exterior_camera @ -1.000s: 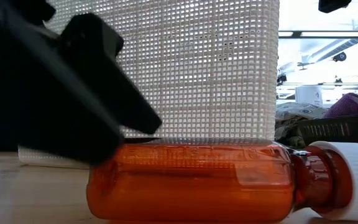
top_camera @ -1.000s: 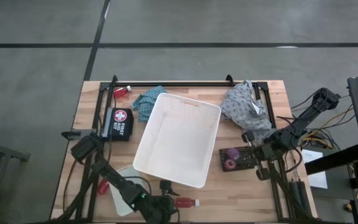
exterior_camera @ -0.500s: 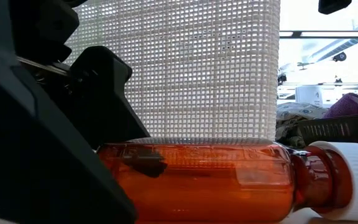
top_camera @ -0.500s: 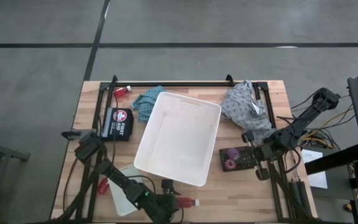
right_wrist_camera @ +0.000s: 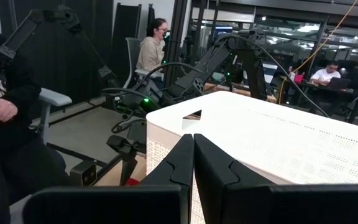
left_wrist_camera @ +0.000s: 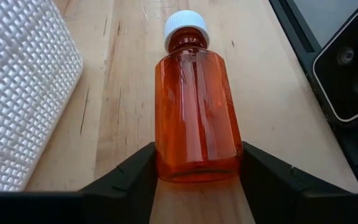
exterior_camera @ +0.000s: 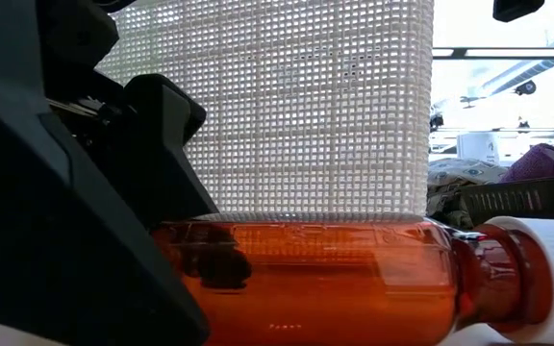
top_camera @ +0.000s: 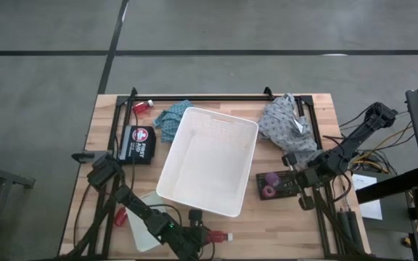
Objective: Pick & place medical supplies in basket/bin
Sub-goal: Put the bottom right orange bottle into the white bin
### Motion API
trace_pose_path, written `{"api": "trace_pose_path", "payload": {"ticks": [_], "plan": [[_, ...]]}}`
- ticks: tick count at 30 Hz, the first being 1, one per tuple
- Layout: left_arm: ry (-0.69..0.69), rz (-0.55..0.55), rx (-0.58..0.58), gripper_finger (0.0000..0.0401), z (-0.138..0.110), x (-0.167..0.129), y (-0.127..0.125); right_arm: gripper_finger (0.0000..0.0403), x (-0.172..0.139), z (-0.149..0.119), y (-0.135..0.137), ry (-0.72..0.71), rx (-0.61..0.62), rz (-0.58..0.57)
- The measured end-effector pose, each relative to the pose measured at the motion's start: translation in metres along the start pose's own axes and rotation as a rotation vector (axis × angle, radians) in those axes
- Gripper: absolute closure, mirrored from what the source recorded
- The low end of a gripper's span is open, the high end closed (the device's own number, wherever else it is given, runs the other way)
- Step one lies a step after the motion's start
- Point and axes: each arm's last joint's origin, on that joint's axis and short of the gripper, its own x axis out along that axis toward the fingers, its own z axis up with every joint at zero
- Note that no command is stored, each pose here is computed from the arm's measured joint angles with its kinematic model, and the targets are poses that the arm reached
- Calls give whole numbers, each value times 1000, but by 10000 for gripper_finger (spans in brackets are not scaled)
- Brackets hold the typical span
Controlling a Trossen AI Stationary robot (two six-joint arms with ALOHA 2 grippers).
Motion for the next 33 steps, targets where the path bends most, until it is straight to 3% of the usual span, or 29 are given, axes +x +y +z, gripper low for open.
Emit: {"api": "trace_pose_path", "payload": {"ticks": [17,33], "plan": [[-6,-13,0,200,3,-4,-1,394,0,0,0,0,0,0],[-51,-30,14,200,29,-49,-6,394,0,0,0,0,0,0]]}}
